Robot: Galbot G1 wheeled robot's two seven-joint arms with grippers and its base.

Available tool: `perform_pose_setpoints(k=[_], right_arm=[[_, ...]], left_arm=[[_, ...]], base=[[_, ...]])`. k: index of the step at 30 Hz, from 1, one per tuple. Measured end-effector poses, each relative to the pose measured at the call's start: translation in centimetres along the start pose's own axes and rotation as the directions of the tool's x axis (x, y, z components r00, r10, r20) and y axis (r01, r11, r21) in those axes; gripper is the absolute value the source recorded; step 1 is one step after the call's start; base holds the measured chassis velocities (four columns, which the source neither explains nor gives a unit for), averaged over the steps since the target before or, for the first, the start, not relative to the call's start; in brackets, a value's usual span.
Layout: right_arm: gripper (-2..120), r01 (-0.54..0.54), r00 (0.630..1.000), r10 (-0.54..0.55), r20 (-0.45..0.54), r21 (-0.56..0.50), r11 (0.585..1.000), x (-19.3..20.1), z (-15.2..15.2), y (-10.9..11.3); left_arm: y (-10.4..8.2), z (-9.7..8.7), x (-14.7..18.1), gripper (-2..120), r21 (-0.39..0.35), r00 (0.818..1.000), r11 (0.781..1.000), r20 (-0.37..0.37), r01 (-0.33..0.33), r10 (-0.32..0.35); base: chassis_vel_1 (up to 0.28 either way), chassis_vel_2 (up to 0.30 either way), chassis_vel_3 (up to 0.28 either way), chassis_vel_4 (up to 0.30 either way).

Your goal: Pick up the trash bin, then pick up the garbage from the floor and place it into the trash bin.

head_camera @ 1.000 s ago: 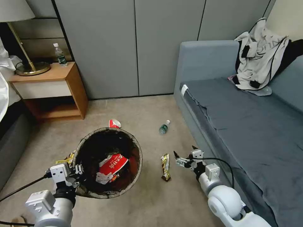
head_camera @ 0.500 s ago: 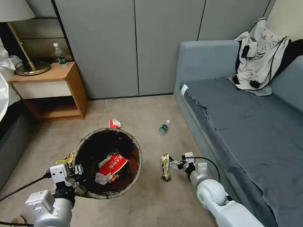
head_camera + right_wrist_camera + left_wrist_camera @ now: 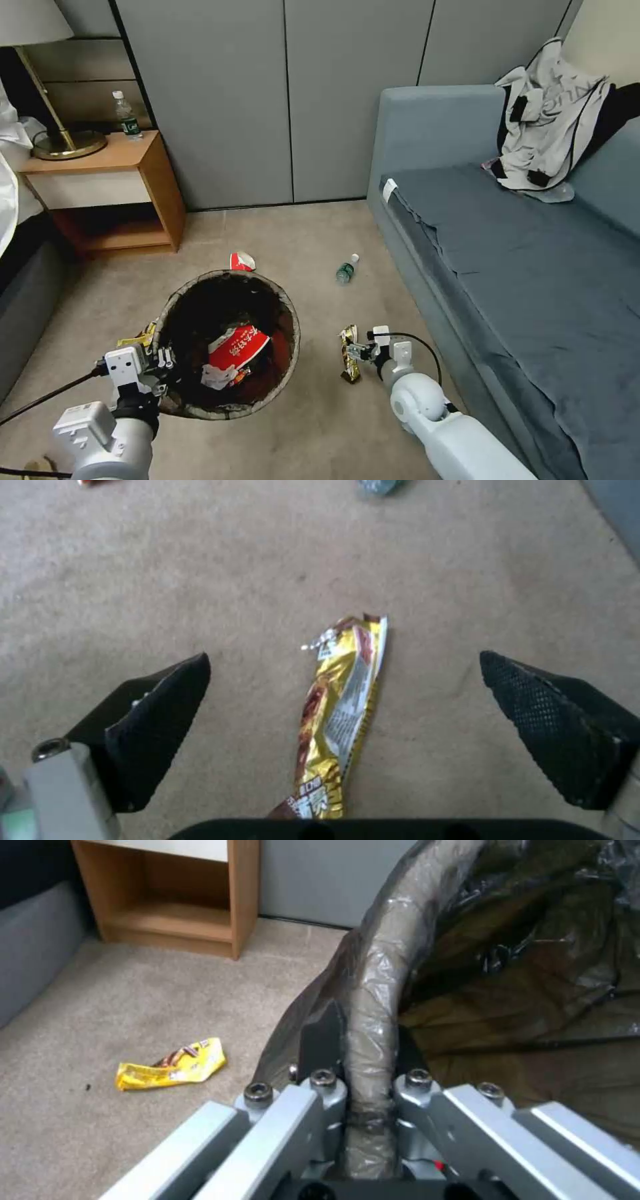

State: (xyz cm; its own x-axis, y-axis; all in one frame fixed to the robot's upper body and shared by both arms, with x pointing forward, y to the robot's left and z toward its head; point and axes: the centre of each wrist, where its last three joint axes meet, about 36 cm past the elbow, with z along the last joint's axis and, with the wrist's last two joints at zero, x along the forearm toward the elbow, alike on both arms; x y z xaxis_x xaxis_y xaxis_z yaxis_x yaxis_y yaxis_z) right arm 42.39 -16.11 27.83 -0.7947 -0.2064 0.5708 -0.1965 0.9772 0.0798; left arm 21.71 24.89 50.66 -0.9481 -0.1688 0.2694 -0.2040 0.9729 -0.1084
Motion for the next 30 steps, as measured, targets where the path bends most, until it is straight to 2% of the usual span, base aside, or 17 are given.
perform_pose_setpoints(k=[30], right_arm=[[100,-0.091,0.991,0.085,-0.102,-0.055,0.994,-7.7,3.8,2.7]], left_arm=[[-0.2,0.0,-0.1,3,0.008,1.0,1.0,0.004,-0.006,0.006]], base=[[0.0,0.0,0.0,0.0]])
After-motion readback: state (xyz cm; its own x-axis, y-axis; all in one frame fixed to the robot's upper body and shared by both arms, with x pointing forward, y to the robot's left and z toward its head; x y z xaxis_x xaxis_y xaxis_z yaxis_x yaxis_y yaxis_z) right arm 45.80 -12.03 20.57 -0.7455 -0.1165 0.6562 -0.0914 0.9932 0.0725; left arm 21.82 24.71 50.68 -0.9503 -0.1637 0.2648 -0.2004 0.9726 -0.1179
